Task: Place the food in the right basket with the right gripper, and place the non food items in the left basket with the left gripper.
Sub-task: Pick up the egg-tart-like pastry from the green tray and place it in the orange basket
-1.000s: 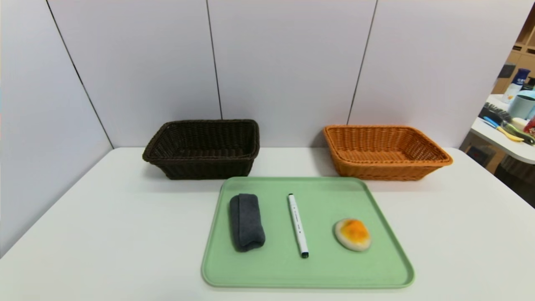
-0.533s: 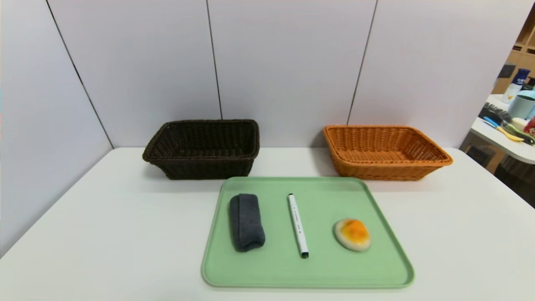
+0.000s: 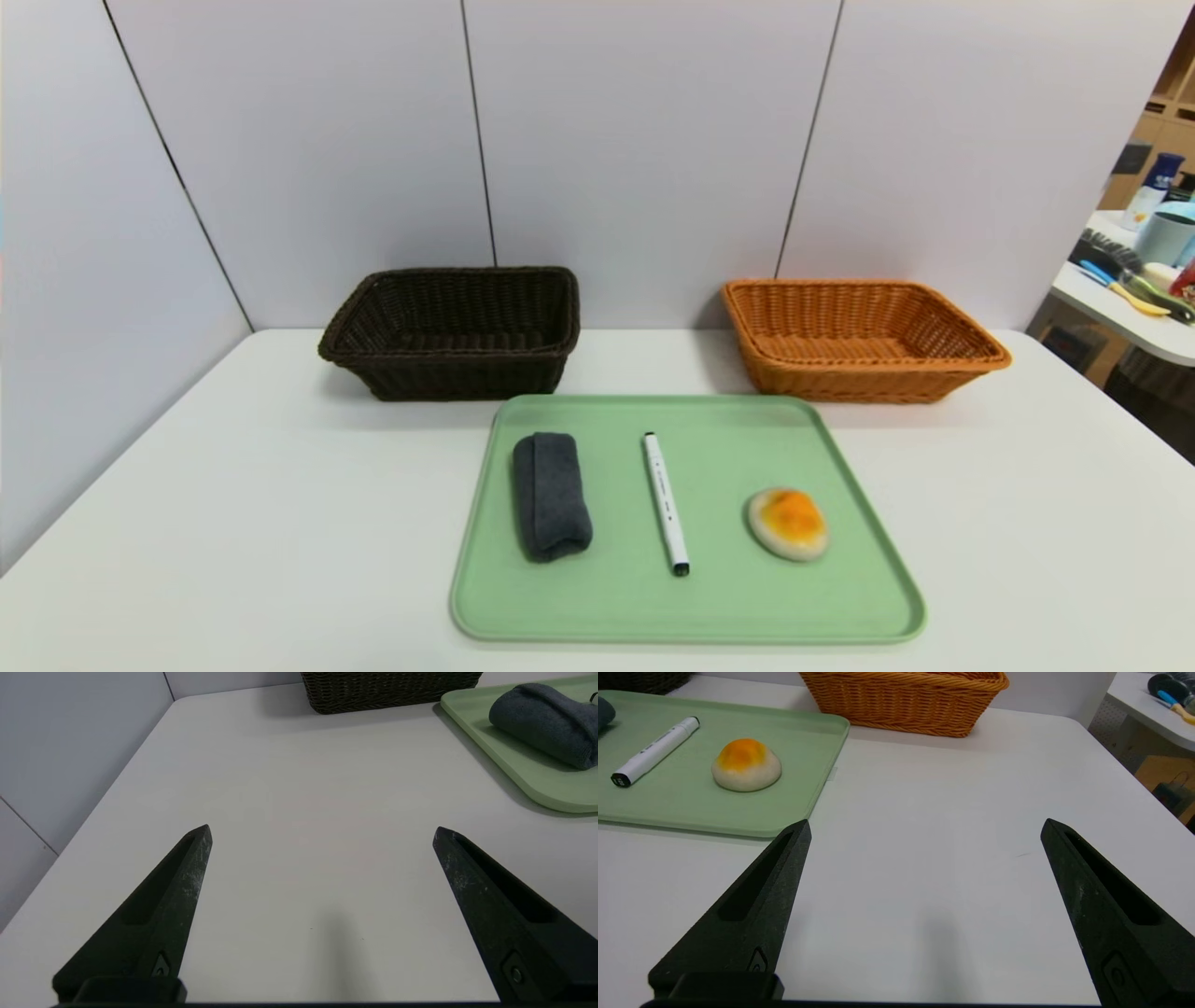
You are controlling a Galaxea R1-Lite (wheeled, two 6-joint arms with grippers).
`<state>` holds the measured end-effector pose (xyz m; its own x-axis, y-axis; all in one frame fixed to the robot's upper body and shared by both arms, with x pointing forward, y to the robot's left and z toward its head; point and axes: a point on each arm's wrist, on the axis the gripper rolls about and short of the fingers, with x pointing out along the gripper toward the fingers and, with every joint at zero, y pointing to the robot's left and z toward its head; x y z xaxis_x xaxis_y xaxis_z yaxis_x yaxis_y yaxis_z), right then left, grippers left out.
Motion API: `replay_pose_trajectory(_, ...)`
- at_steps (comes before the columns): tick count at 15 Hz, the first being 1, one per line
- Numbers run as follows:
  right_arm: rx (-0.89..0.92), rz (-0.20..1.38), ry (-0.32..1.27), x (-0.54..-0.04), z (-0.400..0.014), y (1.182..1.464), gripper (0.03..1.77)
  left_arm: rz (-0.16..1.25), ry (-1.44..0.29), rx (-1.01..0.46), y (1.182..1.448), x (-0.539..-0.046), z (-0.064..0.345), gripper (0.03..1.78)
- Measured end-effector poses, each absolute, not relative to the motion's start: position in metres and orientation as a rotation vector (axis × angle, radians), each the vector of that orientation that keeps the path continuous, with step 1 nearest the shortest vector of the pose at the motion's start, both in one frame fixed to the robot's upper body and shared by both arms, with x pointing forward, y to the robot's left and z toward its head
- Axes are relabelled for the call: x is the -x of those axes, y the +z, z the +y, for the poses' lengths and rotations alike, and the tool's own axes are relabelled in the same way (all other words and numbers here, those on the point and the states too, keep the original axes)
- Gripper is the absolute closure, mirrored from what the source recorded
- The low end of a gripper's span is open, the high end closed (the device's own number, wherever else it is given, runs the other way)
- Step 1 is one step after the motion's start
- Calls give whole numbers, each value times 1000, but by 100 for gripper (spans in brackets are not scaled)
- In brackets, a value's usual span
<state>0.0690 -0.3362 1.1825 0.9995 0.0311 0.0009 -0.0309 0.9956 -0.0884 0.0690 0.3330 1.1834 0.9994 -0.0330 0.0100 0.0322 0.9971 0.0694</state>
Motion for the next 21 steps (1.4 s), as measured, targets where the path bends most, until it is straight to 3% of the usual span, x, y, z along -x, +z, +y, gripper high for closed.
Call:
replay_pose_trajectory(5, 30, -4, 24, -69, -336, 1183, 10, -5, -16, 13, 1183, -69, 333, 12)
replay_pose_trajectory(21, 15, -3, 18, -69, -336, 1183, 10, -1, -10, -2, 1183, -69, 334, 12)
